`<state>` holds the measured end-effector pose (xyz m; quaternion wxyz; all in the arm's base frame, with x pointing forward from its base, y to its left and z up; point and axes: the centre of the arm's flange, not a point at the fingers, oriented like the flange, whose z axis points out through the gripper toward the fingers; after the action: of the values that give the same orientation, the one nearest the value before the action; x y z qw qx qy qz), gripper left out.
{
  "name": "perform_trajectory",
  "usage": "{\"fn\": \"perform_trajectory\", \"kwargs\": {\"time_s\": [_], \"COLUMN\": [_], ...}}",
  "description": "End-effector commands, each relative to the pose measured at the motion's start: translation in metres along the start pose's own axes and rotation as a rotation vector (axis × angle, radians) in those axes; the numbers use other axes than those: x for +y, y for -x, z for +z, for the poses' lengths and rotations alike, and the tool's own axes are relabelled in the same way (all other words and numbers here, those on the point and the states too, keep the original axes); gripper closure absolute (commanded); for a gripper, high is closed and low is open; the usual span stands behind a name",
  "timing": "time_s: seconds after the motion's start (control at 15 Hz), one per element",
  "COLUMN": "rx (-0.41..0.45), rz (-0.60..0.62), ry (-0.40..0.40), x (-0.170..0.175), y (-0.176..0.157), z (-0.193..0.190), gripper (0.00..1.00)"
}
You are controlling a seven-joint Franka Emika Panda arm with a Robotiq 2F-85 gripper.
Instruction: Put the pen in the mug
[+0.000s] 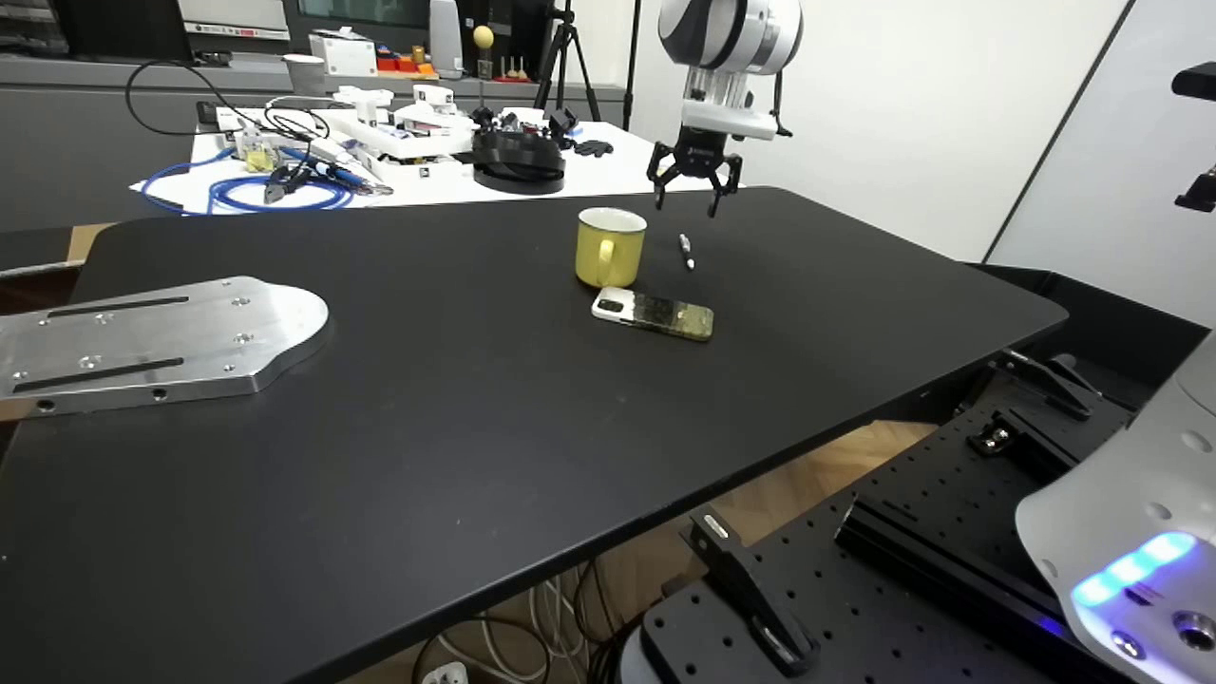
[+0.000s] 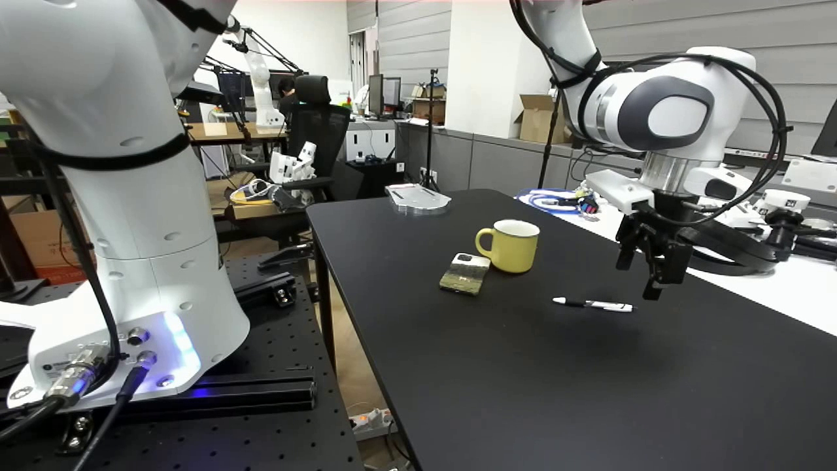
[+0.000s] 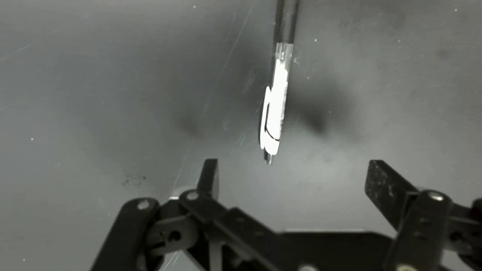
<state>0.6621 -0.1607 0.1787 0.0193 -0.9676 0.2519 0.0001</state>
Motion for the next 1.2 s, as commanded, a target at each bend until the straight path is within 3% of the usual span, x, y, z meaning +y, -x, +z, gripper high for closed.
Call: {"fn": "perform_trajectory", "kwargs": {"time_s": [0.0,0.33,0.4,0.53,1.13], "rx": [0.005,-0.014,-0.018,-0.020,0.004], "rz": [0.019,0.017,0.011,0.008,0.017], "ry": [-0.003,0.005,0.010,0.011,0.018], "x": [0.001,-0.002,-0.003,-0.005,-0.006], "y": [0.008,0.015,0.017,0.020,0.019], "z": [0.010,0.030,0.033,0.039,0.039], "gripper": [0.00,0.00,0.25,0.33,0.95]}}
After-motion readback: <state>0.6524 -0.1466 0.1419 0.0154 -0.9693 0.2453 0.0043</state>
